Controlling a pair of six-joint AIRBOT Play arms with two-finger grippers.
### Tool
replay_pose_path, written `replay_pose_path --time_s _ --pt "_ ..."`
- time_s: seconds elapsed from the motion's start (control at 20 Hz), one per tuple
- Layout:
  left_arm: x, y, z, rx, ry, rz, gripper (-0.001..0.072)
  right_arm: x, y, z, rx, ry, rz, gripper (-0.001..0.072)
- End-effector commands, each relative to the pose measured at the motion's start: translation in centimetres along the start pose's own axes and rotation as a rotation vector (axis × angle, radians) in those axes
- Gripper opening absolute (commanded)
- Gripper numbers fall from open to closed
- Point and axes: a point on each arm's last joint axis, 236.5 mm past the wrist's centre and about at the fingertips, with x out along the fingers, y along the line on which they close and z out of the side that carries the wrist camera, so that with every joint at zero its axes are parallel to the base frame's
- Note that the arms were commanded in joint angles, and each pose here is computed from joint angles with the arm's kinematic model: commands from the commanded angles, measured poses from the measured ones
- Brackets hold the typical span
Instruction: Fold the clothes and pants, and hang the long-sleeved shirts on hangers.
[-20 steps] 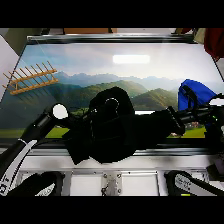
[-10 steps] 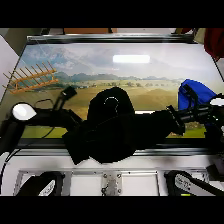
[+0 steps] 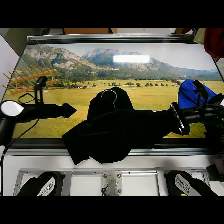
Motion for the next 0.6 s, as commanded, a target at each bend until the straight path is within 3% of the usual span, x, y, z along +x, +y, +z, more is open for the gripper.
replay_pose_path --time_s 0.0,0.2,0.4,0.55 --pt "5.3 -0.5 -0.4 -0.118 0.067 -0.057 0.049 0.0 1.4 1.0 -0.013 0.008 -0.022 0.0009" --pt "10.2 -3.8 -2.2 -0.178 0.166 -0.214 0.049 0.0 1.9 1.2 -0.003 0.016 -0.033 0.0009" --pt "12.3 -6.9 -5.9 -0.083 0.303 -0.359 0.049 0.0 1.7 1.2 -0.003 0.015 -0.041 0.0009" --pt "13.5 -8.4 -8.4 -0.009 0.38 -0.394 0.049 0.0 1.4 1.3 -0.003 0.013 -0.056 0.0009"
